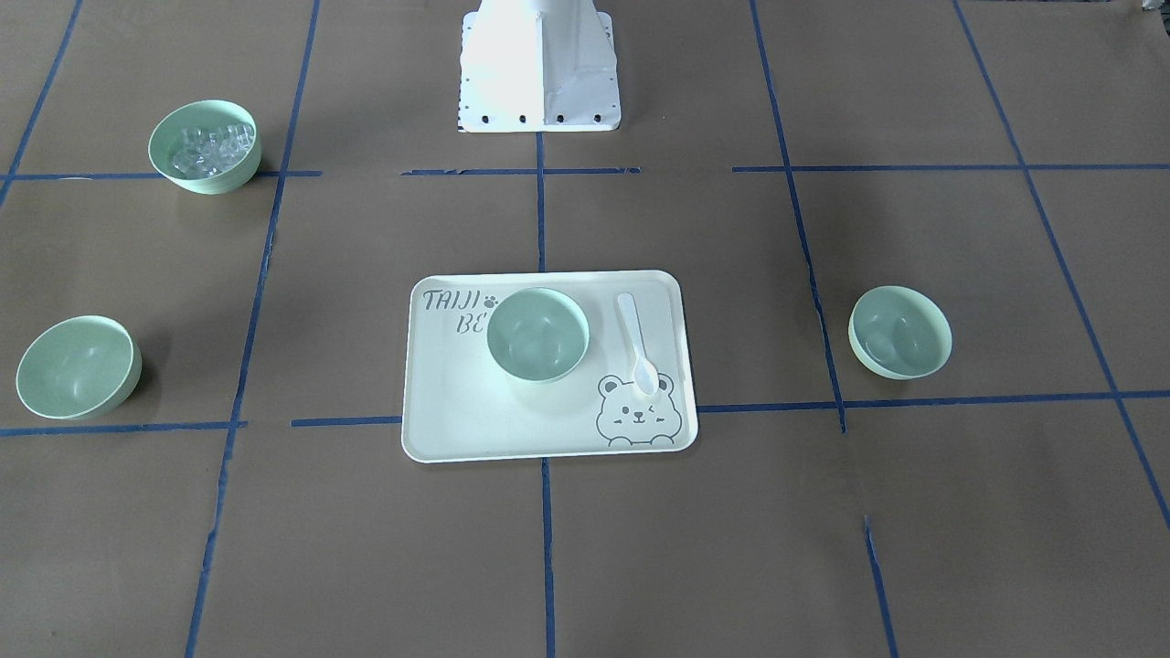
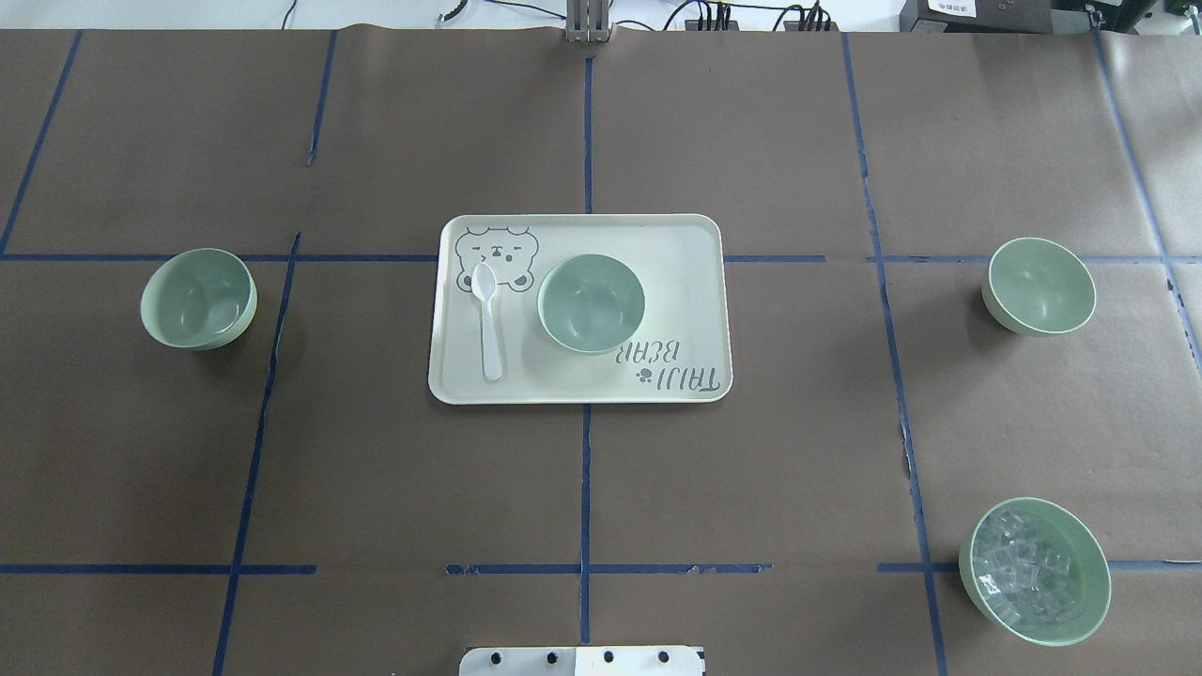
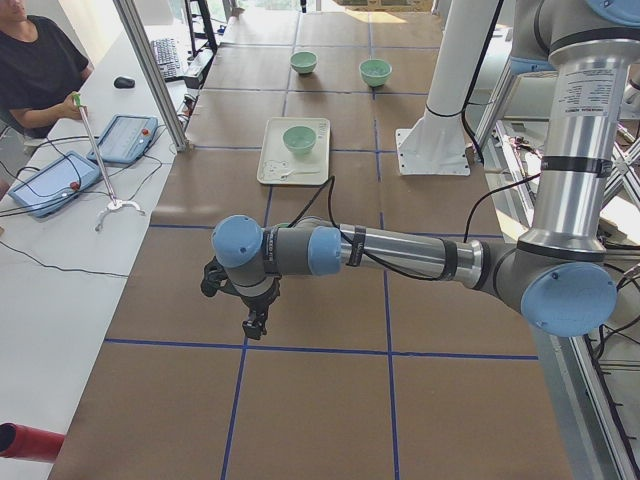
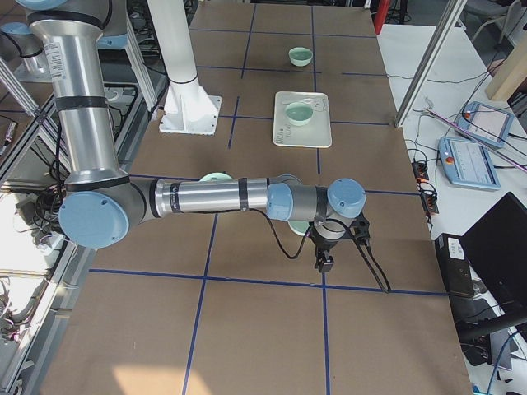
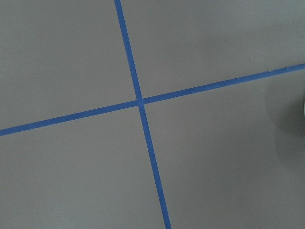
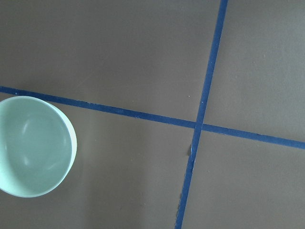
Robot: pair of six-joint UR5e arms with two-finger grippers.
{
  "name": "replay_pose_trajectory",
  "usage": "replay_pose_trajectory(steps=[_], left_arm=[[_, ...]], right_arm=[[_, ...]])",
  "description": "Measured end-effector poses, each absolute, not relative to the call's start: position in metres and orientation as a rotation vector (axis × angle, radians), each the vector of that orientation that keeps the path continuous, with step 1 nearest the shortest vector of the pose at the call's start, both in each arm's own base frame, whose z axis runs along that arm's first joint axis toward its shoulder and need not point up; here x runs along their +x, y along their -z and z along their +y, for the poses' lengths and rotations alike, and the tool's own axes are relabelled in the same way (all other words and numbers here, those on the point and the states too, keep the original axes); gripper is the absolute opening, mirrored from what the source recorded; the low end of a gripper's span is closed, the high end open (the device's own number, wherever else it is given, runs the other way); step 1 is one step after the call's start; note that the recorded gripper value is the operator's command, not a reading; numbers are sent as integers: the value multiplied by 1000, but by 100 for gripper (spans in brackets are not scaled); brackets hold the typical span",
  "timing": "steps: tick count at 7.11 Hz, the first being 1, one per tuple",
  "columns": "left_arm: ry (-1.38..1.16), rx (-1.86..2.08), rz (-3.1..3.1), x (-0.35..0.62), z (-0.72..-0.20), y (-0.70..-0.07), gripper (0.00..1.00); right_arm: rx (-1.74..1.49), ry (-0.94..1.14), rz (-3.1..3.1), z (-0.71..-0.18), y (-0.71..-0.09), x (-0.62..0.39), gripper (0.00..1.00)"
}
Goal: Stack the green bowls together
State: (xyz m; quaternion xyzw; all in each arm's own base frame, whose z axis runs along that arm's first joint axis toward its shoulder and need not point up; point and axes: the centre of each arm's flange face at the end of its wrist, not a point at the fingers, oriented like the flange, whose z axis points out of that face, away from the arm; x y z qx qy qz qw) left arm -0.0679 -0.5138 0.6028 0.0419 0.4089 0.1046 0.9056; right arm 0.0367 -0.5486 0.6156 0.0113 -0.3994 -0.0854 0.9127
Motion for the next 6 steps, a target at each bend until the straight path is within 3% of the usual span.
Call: replay_pose_trajectory(steps=[6], left_arm=[[-265,143,687,-73,-529,-573,100]], right_arm=[[21,172,-795,-542,-614,34,100]])
